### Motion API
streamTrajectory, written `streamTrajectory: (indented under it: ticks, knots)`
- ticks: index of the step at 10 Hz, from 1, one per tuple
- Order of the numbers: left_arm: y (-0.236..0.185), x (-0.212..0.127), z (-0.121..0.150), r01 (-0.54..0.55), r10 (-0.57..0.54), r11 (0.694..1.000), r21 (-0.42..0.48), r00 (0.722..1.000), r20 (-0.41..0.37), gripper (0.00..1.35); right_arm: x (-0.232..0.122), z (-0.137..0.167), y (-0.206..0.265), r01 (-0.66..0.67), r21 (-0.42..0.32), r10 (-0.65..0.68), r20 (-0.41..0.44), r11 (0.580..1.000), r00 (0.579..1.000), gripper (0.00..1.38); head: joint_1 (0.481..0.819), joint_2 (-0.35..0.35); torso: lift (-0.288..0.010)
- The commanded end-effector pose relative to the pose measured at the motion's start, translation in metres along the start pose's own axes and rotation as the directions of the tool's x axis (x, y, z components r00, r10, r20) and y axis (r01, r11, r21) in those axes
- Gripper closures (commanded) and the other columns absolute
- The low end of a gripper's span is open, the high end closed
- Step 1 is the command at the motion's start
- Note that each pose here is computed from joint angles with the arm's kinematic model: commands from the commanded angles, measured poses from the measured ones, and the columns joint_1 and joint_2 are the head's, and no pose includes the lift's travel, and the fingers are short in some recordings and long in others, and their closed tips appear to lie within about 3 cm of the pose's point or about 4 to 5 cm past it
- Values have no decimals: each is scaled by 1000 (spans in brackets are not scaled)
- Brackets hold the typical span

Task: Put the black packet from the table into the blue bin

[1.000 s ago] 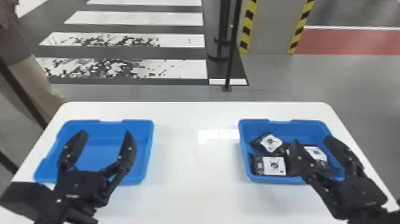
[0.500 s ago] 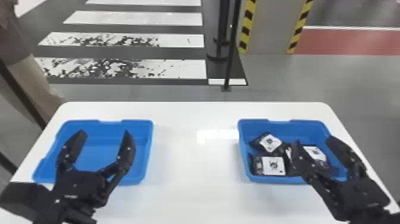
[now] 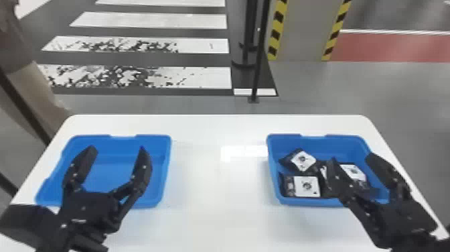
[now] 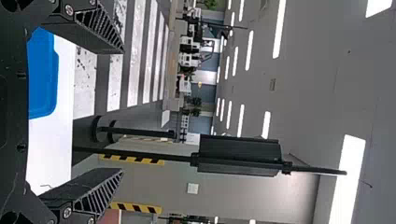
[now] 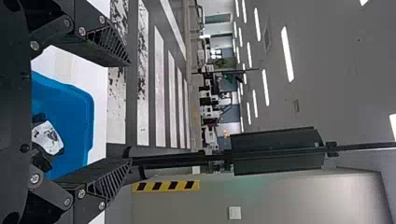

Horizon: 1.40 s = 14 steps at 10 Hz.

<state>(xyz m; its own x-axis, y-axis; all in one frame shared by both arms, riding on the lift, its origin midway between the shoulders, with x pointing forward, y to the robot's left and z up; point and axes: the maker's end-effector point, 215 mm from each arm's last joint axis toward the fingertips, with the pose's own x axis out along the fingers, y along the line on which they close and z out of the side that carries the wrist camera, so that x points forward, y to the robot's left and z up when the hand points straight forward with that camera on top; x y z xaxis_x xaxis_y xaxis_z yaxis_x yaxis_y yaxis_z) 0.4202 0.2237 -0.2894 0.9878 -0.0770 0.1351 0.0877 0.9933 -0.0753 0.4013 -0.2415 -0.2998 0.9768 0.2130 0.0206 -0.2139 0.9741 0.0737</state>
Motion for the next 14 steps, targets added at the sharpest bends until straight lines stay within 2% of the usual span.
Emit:
streamTrajectory:
  ticks: [1,14]
  knots:
    - [-1,1,1,2,-2,1000,0,1000,2,127,1,-2,0,0,2,0,-3,1000,1000,318,695,-25,-110]
    - [-1,-1,2,3,-3,1000,0,1000,4,128,0,-6,-2,7,15,-7,-15,1000,1000,317,695,-28,-110]
